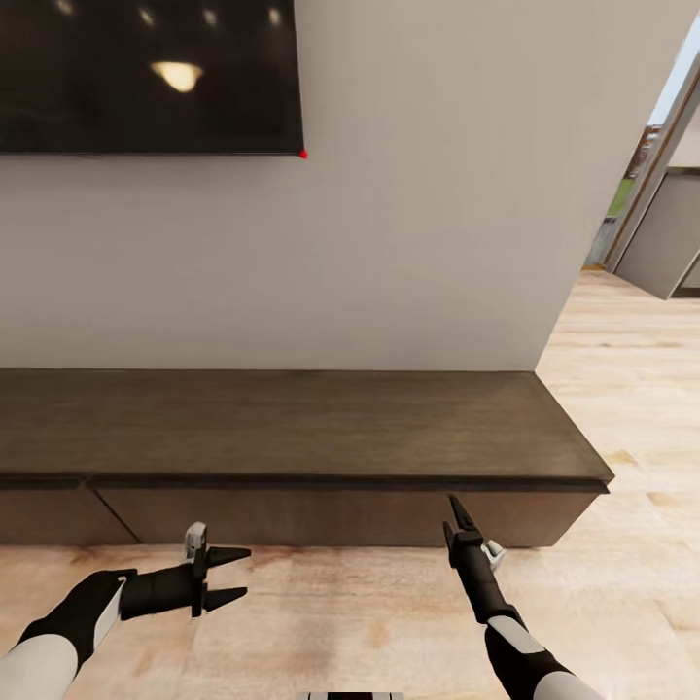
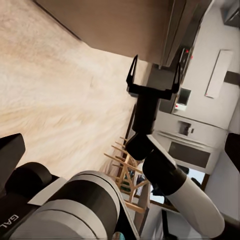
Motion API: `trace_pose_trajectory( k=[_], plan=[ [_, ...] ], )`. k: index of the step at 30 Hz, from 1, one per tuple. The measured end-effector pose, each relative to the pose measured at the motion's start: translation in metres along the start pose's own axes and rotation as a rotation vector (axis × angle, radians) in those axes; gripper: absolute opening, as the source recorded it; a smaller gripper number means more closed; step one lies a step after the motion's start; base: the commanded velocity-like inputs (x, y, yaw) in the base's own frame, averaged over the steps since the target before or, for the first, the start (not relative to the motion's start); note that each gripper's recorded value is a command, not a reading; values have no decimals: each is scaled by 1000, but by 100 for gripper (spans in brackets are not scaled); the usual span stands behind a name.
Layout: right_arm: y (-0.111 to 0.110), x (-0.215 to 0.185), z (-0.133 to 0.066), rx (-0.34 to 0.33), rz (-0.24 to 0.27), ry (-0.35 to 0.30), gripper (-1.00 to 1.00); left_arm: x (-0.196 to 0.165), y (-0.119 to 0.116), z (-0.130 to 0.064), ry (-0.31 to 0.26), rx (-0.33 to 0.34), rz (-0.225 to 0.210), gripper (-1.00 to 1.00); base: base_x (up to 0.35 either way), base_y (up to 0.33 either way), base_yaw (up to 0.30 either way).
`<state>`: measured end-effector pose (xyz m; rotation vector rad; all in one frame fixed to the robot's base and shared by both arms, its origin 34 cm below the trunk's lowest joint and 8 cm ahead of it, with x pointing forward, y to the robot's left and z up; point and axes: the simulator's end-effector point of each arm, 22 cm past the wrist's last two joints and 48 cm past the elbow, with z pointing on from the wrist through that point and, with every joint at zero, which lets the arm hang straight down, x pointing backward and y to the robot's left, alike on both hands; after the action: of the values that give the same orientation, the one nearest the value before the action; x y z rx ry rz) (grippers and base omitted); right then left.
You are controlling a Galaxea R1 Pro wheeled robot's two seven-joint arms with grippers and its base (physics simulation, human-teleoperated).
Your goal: Place each of the two pumpkins and all three candles from the living room inside a cabinet in the living room (use any cabinet), then make sure every cabinet is closed, and position the cauldron so it is next to a table in the living room.
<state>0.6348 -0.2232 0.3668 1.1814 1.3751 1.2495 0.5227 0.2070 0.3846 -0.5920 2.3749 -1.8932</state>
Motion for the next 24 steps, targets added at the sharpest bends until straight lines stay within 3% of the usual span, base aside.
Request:
trace_pose_trajectory(
  k=[24],
  plan=[
    [3,2,2,-8,0,2,100,2,1,-1,8,-1,2,100,44,0,0]
  ],
)
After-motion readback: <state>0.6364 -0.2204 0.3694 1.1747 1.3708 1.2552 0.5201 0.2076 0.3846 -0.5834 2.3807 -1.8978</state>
